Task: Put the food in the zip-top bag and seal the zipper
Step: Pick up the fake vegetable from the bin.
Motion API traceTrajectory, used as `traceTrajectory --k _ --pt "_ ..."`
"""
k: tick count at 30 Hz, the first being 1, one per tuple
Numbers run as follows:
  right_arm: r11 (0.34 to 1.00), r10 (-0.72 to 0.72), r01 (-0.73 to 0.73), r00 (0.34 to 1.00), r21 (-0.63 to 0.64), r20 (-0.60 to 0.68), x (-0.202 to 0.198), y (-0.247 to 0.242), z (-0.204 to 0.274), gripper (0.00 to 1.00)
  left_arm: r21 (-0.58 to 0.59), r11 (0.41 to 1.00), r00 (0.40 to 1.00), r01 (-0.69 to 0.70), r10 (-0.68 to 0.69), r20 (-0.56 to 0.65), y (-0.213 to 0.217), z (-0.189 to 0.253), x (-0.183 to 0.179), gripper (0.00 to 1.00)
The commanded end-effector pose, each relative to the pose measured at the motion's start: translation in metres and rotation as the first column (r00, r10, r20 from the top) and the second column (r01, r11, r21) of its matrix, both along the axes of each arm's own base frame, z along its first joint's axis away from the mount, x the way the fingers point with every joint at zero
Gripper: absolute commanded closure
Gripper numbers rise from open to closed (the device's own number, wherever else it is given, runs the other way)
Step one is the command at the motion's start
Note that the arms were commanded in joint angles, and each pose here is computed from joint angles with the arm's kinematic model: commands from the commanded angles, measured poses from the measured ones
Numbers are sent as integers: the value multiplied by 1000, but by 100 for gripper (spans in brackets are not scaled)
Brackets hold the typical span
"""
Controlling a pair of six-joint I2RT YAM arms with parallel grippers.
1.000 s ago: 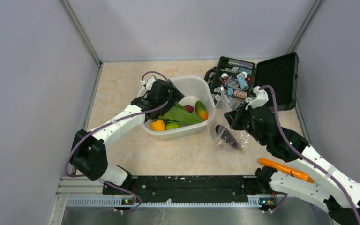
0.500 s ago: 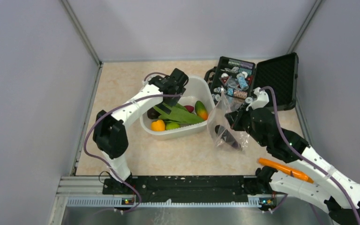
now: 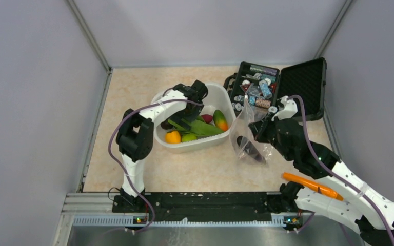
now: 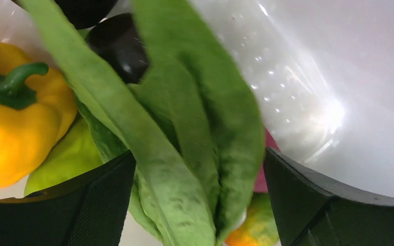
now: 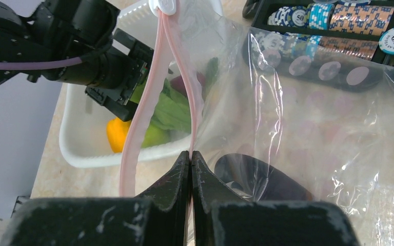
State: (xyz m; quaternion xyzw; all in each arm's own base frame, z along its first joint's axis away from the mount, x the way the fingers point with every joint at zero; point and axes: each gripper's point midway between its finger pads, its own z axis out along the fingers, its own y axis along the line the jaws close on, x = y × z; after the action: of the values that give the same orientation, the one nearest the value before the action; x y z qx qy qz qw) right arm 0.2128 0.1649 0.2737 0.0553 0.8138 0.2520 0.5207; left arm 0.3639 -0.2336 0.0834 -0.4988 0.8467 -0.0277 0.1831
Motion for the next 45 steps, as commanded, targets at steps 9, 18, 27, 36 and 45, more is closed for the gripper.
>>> traceTrajectory --k 9,18,27,36,45 --pt "1000 -23 22 999 16 38 6 -2 14 100 -3 1000 999 -18 18 51 19 0 20 59" --pt "999 -13 12 1000 34 27 7 3 9 100 56 998 954 -8 -9 300 43 69 17 80" --pt "999 -11 10 1000 33 17 9 7 3 100 114 993 849 -42 -25 527 62 133 13 81" --pt "1000 -16 16 1000 26 13 12 9 0 100 139 990 783 -37 -57 619 60 165 8 85" --pt "998 -53 52 999 43 8 25 17 -5 100 79 997 601 8 -68 796 55 245 -22 84"
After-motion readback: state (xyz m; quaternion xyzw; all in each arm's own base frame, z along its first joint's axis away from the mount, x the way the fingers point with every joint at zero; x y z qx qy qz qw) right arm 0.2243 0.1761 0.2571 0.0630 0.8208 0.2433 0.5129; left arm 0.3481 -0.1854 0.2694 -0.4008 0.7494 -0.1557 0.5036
